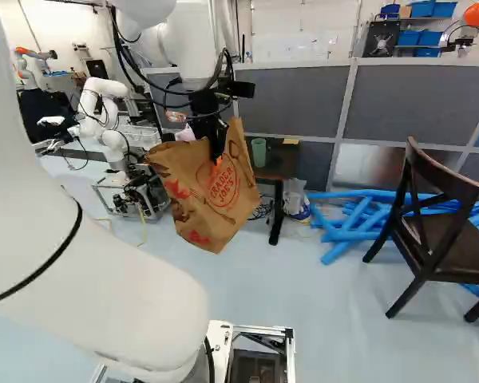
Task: Pick up the bag on the ground and place it on the table
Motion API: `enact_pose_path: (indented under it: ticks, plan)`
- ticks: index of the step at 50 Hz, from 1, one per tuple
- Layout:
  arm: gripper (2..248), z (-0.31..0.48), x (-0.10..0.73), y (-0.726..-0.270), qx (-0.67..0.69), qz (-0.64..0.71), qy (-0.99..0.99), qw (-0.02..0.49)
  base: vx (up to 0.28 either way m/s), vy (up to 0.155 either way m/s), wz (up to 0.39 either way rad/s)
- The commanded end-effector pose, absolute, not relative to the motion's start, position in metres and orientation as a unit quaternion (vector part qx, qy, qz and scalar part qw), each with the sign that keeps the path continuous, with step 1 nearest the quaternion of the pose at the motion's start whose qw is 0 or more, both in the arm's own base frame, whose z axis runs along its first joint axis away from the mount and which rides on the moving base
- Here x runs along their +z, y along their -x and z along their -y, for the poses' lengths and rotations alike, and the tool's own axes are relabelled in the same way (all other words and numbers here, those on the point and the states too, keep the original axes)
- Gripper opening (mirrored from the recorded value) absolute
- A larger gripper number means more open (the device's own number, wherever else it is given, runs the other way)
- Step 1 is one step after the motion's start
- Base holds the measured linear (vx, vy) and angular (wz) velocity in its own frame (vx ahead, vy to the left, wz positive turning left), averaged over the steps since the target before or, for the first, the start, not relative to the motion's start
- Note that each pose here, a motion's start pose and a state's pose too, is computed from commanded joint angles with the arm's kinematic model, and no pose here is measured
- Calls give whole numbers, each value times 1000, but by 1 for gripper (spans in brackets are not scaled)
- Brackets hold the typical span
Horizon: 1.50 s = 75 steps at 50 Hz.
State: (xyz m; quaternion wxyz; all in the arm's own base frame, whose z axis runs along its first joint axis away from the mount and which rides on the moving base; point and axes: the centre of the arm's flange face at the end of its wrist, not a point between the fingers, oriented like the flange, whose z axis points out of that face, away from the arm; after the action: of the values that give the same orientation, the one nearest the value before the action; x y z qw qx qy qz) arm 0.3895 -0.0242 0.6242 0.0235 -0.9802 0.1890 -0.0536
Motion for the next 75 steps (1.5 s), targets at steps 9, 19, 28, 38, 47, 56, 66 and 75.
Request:
enact_pose_path:
  ticks: [9,19,28,38,47,56,66,75]
  plan:
    - [21,24,624,-389,-54,-189,980,24,164,93,-19]
    - [21,24,624,-389,-54,-189,980,24,158,63,-19]
    - [21,24,624,-389,-54,-189,980,24,156,49,-17]
    - [21,24,624,-389,-54,-189,980,24,168,51,-22]
    - [21,24,624,-389,-54,-189,980,24,173,49,-23]
    - [21,24,624,-389,-54,-189,980,24,160,15,-158]
    - [21,24,624,-389,-54,-189,980,24,179,19,-202]
    - [21,24,624,-389,-54,-189,980,24,200,93,-82]
